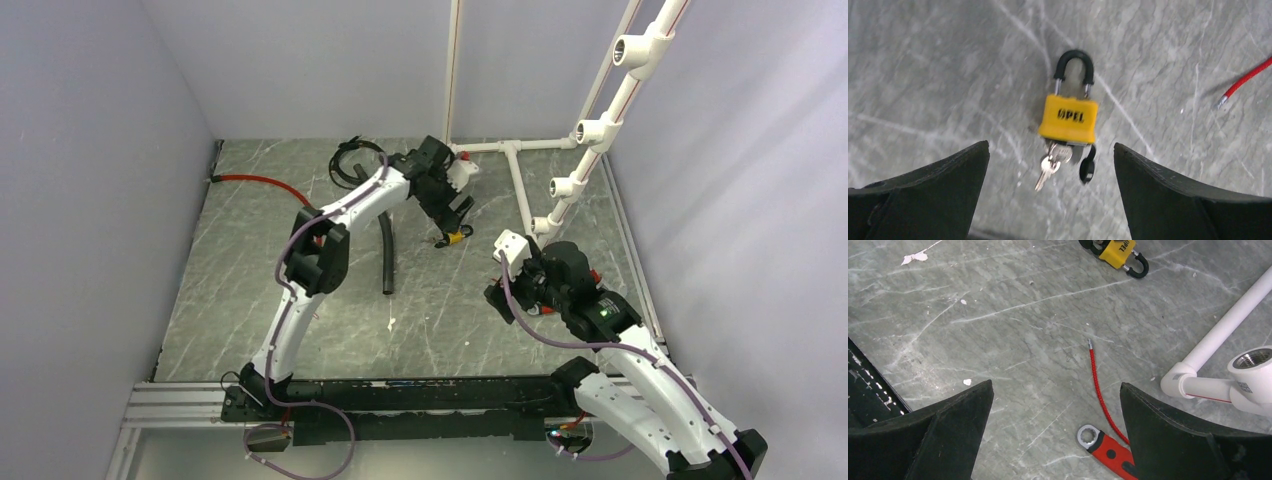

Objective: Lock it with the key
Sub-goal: Move the lock to the center of the board.

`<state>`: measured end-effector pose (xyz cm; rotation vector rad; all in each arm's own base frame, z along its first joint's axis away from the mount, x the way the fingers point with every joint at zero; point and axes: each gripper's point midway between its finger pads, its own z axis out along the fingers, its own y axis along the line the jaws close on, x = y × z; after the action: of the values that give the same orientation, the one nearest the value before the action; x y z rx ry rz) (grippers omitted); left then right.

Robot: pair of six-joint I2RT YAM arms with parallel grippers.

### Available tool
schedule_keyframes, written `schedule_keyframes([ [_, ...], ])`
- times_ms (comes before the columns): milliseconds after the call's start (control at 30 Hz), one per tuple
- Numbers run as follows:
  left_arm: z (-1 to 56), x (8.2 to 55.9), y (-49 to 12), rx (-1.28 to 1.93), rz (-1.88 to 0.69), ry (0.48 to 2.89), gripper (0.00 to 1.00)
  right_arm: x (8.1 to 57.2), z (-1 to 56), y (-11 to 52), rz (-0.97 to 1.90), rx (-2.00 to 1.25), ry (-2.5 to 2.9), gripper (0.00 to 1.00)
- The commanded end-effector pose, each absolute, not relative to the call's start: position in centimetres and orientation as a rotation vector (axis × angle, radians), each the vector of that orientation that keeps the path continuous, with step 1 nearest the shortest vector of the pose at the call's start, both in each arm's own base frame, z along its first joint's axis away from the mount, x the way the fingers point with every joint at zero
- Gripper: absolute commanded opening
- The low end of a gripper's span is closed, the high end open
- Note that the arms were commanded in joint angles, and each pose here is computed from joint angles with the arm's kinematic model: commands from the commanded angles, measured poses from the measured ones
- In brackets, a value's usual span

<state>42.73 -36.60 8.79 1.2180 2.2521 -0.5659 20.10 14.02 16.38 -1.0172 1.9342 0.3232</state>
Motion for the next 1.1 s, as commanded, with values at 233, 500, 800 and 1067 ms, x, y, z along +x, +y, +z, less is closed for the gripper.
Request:
schedule_keyframes([
  [233,6.9,44.8,-40.0,1.207,-0.488,2.212,0.95,20.9,17.3,13.7,0.289,-0.965,1.910,1.00],
  [500,5.7,42.1,-38.8,1.246,-0.496,2.279,0.79,21.2,17.3,14.0,0.296,-0.966,1.901,1.00],
  [800,6.8,38.3,-36.9,1.211,-0.544,2.395,0.51,21.2,17.4,14.1,0.296,-0.982,1.894,1.00],
  [1067,6.6,32.0,-33.8,0.849,-0.614,2.680,0.51,21.1,17.1,14.9,0.338,-1.012,1.895,1.00],
])
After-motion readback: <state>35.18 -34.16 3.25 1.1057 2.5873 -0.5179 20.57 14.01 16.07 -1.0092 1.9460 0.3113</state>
